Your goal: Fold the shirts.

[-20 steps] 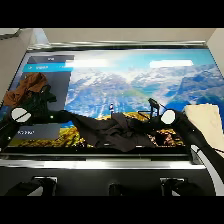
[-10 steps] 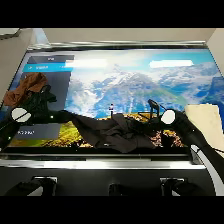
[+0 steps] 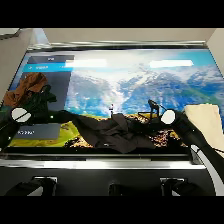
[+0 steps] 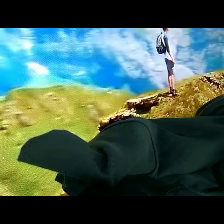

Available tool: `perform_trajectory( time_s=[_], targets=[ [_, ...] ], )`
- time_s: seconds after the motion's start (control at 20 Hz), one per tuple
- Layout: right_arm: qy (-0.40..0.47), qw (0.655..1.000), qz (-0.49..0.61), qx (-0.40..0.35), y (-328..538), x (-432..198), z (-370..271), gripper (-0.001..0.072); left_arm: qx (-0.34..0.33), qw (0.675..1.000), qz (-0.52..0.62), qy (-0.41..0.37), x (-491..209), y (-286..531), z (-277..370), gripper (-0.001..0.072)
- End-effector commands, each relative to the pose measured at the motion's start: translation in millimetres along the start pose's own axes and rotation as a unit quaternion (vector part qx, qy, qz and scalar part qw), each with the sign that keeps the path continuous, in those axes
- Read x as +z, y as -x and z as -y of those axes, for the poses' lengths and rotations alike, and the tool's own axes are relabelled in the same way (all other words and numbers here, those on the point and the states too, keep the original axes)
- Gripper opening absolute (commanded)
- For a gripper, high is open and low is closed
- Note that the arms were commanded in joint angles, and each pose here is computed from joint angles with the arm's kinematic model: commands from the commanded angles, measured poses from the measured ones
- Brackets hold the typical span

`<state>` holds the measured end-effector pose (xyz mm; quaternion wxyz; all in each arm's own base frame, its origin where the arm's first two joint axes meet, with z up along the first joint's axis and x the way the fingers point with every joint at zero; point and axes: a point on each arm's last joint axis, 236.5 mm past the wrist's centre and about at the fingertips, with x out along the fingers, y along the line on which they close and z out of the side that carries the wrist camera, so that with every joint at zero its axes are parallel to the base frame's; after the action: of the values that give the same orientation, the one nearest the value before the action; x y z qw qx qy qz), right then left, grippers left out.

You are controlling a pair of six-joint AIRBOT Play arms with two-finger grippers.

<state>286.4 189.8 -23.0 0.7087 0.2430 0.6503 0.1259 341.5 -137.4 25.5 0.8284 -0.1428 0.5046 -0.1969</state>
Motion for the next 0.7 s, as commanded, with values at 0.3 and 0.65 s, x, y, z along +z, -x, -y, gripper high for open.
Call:
perform_trajectory(
  time_s=[0.3, 0.65],
  targets=[
    [0.0, 1.0, -0.001, -0.001, -0.1, -0.4, 0.4, 0.0079, 0.0, 1.0, -0.001, 0.0, -0.4, -0.3, -0.1, 0.0038],
    [-0.001, 1.0, -0.004, -0.001, -0.1, -1.9, 0.7, 0.0079, 0.0, 1.0, -0.001, 0.0, -0.7, -0.6, -0.3, 0.0039]
  ],
)
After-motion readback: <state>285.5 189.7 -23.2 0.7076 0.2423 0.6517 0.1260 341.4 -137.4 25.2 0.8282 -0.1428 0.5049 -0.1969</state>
